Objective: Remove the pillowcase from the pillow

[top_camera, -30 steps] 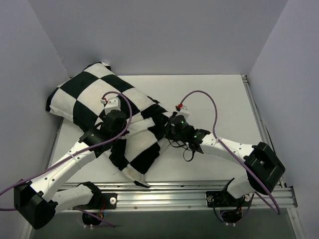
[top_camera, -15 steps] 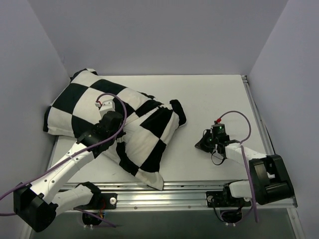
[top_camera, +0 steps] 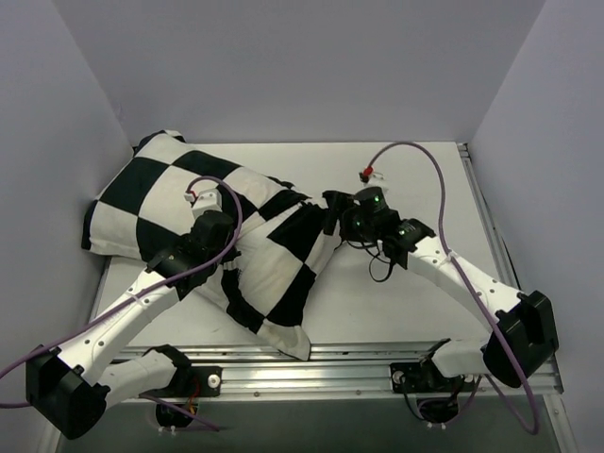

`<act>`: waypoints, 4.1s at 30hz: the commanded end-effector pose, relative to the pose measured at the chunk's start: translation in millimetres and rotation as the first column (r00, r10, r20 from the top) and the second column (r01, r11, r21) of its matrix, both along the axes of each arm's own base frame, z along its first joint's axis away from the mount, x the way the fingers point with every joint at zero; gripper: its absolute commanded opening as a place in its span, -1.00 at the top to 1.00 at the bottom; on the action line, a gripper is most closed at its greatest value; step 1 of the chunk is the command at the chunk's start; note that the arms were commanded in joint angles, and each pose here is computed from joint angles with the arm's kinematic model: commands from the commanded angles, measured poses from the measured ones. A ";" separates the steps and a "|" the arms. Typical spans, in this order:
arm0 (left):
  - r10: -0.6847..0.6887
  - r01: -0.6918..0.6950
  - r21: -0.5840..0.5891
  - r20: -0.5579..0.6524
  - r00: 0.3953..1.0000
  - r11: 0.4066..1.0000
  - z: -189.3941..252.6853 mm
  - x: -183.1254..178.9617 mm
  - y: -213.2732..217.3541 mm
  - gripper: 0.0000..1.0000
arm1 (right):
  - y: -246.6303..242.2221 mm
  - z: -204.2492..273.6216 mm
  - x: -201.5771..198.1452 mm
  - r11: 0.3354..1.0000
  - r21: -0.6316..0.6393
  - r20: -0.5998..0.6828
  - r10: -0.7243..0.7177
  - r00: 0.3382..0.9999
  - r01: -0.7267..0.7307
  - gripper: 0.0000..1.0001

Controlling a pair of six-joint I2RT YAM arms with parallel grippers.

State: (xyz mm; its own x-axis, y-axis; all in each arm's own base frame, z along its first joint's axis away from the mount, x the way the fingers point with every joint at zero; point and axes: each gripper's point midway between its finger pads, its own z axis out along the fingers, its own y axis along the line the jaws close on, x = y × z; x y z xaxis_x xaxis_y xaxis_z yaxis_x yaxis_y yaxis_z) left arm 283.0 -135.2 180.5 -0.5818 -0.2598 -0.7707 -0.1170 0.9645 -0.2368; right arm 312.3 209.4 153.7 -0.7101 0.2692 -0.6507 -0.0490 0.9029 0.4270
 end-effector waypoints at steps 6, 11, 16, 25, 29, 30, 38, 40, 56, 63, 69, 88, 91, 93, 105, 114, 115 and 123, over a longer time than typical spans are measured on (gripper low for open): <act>-0.050 0.052 0.028 -0.089 0.995 0.998 -23.5 -14.4 -5.0 0.95 | 61.2 52.6 31.0 0.983 -0.172 0.120 -0.041 0.992 0.061 -0.85; -0.019 0.025 0.051 -0.101 0.995 0.998 -28.3 -15.7 0.7 0.95 | 89.8 31.7 45.1 0.963 -0.262 0.099 -0.038 0.994 0.063 -0.87; 0.010 -0.003 0.062 -0.110 0.994 0.998 -35.1 -18.4 7.5 0.95 | 61.1 -30.4 37.4 0.921 -0.382 0.013 -0.073 0.997 0.072 -0.86; 0.049 -0.041 0.068 -0.125 0.991 0.997 -46.5 -24.4 19.7 0.95 | -56.9 -76.5 5.6 0.915 -0.367 -0.082 -0.212 0.974 0.169 -0.61; 0.064 -0.055 0.074 -0.125 0.990 0.996 -45.1 -24.6 24.1 0.95 | -75.3 -107.6 -9.1 0.940 -0.309 -0.163 -0.202 0.966 0.145 -0.47; 0.069 -0.058 0.083 -0.130 0.989 0.995 -45.3 -25.7 26.4 0.95 | -74.9 -118.0 -11.9 0.951 -0.277 -0.168 -0.190 0.967 0.139 -0.43; 0.008 -0.002 0.053 -0.120 0.993 0.999 -37.2 -26.7 18.0 0.95 | -9.2 -116.9 -4.4 0.995 0.046 -0.137 0.099 0.986 -0.094 0.10; -0.023 0.026 0.033 -0.106 0.994 0.999 -33.7 -24.4 11.6 0.95 | 12.3 -104.7 -2.5 0.973 0.130 -0.082 0.203 0.976 -0.191 0.36; -0.327 0.328 0.021 0.172 0.929 0.944 61.3 -1.4 -35.1 0.40 | 91.4 72.9 -35.1 0.611 0.364 0.490 0.516 0.702 -0.703 1.00; -0.485 0.493 0.051 0.292 0.824 0.869 118.4 -3.3 -74.3 -0.29 | 101.4 88.7 -40.6 0.598 0.333 0.515 0.532 0.672 -0.729 1.00; -0.564 0.557 0.109 0.268 0.781 0.823 121.0 -12.4 -137.7 -0.30 | 106.4 84.1 -41.2 0.620 0.294 0.505 0.545 0.669 -0.727 1.00; -0.295 0.279 0.255 0.023 0.955 0.926 31.6 16.1 -120.0 -0.57 | 108.5 65.5 -42.5 0.691 0.194 0.447 0.570 0.690 -0.697 1.00; -0.299 0.293 0.260 -0.016 0.954 0.920 20.0 15.5 -124.1 -0.59 | 111.5 62.1 -43.7 0.697 0.180 0.434 0.577 0.692 -0.694 1.00; -0.308 0.307 0.250 -0.035 0.951 0.918 14.9 14.2 -128.0 -0.65 | 114.0 61.9 -45.8 0.695 0.168 0.432 0.586 0.686 -0.699 1.00; -0.226 0.246 0.212 -0.115 0.967 0.946 -22.0 18.3 -112.3 0.77 | 110.7 57.5 -42.0 0.735 0.121 0.416 0.573 0.706 -0.668 1.00; -0.228 0.235 0.161 -0.061 0.972 0.959 14.6 10.5 -81.6 0.95 | 53.5 26.4 -5.3 0.899 0.035 0.313 0.405 0.859 -0.436 1.00; -0.218 0.224 0.154 -0.057 0.974 0.962 17.6 10.1 -73.5 0.95 | 40.2 19.2 -0.7 0.920 0.041 0.281 0.365 0.888 -0.391 1.00; -0.181 0.190 0.118 -0.081 0.980 0.975 18.9 -17.0 -16.7 0.95 | -38.5 19.4 29.3 0.990 0.039 0.235 0.123 0.964 -0.136 1.00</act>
State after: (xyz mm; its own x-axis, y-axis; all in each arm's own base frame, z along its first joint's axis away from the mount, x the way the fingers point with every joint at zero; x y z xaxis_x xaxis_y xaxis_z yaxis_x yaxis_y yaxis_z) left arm 287.6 -229.3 216.6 -0.6207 -0.1218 -0.7746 0.1761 0.9410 -0.2891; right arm 301.5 244.3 176.0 -0.6486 0.1284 -0.7502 -0.4863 0.6884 0.5382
